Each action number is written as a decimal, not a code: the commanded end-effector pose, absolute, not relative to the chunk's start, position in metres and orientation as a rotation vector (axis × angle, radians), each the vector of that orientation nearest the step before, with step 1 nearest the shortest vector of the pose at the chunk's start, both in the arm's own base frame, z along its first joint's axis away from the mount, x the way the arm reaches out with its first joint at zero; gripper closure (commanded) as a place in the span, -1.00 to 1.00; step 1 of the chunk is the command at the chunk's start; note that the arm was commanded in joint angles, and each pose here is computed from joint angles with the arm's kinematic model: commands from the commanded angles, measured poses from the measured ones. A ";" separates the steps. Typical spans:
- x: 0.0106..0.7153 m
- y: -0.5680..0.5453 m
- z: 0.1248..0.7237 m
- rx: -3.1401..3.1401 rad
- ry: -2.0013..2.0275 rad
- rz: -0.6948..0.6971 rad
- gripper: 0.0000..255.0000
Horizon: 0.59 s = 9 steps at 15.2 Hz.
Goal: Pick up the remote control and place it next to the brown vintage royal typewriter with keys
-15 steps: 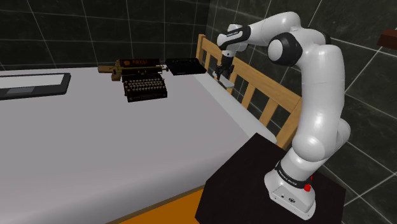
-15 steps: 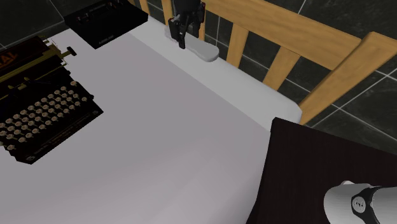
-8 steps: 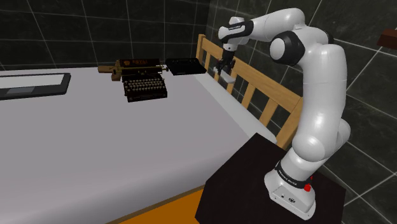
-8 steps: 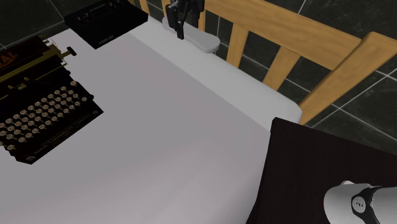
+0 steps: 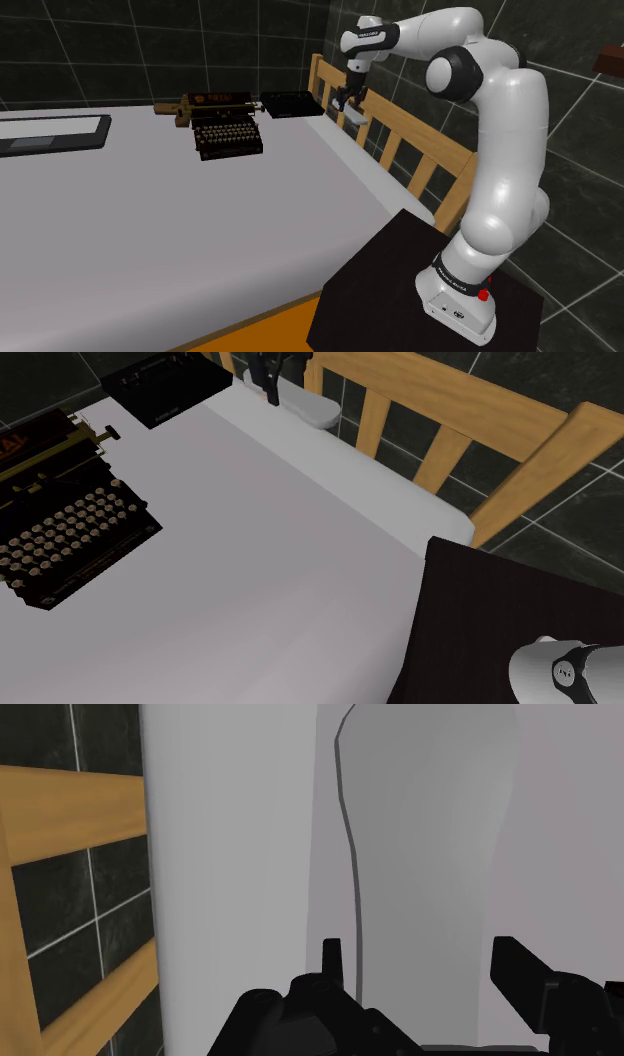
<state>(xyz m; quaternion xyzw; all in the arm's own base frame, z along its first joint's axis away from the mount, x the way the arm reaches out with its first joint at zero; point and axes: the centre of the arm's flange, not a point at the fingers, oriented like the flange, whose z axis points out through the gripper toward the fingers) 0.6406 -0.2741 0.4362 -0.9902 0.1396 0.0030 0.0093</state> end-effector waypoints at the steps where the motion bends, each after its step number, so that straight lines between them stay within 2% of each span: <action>1: 0.649 -0.249 0.436 -3.093 0.437 0.009 1.00; 9: 0.680 -0.148 0.437 -3.093 0.437 0.009 1.00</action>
